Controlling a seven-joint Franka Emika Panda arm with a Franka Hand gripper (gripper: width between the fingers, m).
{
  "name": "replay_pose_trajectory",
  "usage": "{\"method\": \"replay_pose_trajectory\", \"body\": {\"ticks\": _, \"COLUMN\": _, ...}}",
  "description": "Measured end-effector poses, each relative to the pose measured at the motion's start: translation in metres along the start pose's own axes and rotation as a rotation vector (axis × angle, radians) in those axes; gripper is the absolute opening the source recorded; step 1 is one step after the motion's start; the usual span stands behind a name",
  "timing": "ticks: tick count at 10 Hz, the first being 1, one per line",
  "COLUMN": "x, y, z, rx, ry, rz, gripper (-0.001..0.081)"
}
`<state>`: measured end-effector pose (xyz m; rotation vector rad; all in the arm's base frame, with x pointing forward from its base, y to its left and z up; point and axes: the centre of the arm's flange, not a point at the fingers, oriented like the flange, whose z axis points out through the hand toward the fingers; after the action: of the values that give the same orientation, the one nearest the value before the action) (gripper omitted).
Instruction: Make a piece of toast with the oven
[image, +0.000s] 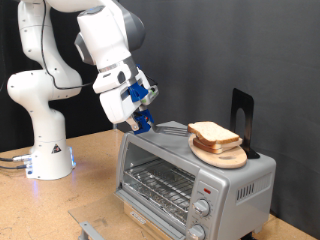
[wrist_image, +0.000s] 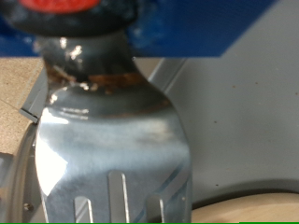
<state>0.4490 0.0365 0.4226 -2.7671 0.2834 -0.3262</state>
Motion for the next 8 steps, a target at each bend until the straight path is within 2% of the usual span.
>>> {"method": "replay_pose_trajectory", "body": {"ticks": 8, "x": -0.002, "y": -0.030, "z": 0.002, "rx": -0.001, "ry": 0.001, "rz": 0.019, "gripper": 0.0489}}
